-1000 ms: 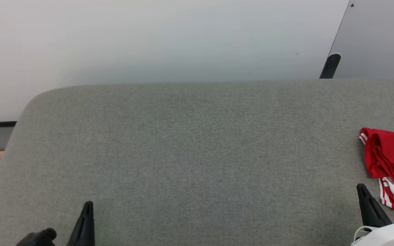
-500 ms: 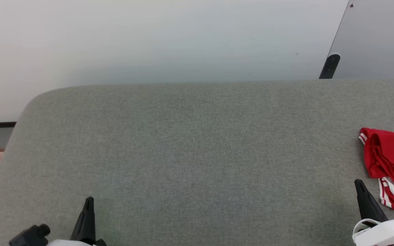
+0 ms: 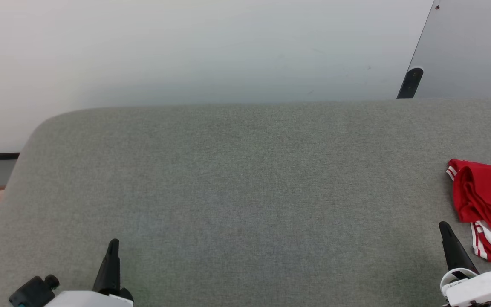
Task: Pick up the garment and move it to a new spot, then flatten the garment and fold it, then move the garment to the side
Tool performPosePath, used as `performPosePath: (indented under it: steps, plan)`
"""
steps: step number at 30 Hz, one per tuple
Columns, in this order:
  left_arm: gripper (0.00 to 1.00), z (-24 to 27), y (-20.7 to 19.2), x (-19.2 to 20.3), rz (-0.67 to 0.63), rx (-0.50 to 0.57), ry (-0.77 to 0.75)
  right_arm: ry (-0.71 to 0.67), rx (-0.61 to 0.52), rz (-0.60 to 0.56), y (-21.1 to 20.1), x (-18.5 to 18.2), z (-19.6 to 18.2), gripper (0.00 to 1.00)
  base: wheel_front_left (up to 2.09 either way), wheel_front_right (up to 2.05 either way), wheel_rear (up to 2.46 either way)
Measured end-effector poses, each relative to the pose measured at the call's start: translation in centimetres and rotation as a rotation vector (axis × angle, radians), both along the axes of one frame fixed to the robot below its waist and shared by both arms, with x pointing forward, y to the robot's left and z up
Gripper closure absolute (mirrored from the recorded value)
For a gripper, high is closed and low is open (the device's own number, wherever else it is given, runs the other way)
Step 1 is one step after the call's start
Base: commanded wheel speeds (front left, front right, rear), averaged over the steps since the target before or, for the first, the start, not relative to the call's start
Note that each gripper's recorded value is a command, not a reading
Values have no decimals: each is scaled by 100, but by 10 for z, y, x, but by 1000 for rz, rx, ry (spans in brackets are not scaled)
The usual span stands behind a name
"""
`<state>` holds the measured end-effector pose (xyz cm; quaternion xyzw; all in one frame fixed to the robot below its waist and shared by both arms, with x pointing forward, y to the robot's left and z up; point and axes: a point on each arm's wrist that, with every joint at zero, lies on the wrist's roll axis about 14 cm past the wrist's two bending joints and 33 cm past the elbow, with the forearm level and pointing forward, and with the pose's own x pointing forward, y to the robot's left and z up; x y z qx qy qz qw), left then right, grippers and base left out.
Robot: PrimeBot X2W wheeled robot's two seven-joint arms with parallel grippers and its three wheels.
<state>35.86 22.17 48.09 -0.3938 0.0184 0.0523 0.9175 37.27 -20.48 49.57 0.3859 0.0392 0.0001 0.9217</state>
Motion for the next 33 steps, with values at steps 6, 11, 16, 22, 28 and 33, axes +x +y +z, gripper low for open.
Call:
performPosePath:
  steps: [6,11,16,22,28,33]
  plan:
    - [100,0,-1,2,2,-76,1,-2,79,-8,1,1,0,100,0,0,0]
    - [100,1,-3,5,1,-134,-5,-6,137,-13,1,3,1,100,0,0,0]
    - [100,2,-4,7,-2,-190,-8,-7,196,-17,2,4,2,100,0,0,0]
    - [100,4,-6,10,-1,-254,-15,-8,261,-26,1,4,1,100,0,0,0]
    - [100,5,-8,12,-4,-316,-19,-13,324,-29,2,7,3,100,0,0,0]
    - [100,6,-9,13,-4,-366,-23,-16,375,-35,2,7,3,100,0,0,0]
